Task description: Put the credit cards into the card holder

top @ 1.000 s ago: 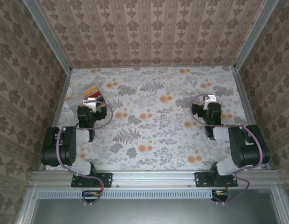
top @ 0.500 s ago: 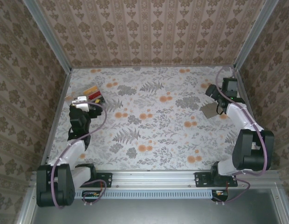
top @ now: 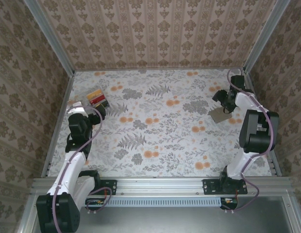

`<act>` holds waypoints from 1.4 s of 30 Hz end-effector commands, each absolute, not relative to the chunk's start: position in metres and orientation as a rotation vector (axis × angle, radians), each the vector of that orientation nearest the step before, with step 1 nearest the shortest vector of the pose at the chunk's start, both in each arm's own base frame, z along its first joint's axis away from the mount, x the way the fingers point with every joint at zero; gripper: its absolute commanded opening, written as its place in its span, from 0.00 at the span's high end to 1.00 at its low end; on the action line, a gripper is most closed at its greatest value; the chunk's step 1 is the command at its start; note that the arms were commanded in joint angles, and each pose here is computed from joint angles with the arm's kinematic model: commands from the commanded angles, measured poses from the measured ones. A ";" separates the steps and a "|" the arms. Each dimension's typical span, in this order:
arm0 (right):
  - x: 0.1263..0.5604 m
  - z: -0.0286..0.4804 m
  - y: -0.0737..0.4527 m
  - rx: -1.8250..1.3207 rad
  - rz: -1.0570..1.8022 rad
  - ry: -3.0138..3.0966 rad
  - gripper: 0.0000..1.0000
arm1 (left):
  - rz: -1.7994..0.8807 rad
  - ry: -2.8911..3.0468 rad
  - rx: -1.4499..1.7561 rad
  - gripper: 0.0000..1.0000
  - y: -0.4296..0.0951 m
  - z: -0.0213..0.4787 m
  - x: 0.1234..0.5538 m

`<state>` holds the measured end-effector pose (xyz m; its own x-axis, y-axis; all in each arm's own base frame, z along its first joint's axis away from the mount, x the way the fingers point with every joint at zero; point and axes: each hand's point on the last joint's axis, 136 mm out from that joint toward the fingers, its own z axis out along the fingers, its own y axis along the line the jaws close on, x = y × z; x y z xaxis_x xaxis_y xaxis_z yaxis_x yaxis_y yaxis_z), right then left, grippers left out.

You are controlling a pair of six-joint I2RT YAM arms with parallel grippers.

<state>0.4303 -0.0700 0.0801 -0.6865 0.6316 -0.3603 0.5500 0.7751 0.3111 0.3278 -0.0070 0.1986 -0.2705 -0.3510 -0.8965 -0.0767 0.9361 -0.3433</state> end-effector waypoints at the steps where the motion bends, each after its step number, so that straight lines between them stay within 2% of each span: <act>1: 0.420 0.067 -0.063 0.956 0.284 2.617 0.28 | -0.404 1.909 -0.304 0.00 -0.025 0.200 0.326; 6: 0.411 0.056 -0.064 1.001 0.195 2.708 0.29 | -0.503 1.961 -0.259 0.00 -0.042 0.197 0.326; 10: 0.404 0.049 -0.054 1.017 0.234 2.746 0.29 | -0.553 1.971 -0.249 0.00 -0.050 0.195 0.324; 18: 0.390 0.048 -0.006 1.069 0.419 2.772 0.29 | -0.620 2.014 -0.197 0.00 -0.070 0.187 0.321; 24: 0.388 0.047 0.023 1.024 0.450 2.761 0.29 | -0.663 2.038 -0.165 0.00 -0.086 0.181 0.324; 32: 0.405 0.089 -0.025 0.966 0.249 2.630 0.28 | -0.702 2.073 -0.096 0.00 -0.106 0.180 0.325; 37: 0.403 0.071 -0.047 1.039 0.199 2.671 0.29 | -0.733 2.086 -0.049 0.00 -0.121 0.179 0.322; 42: 0.396 0.048 -0.042 1.082 0.223 2.712 0.29 | -0.738 2.097 -0.035 0.00 -0.129 0.177 0.320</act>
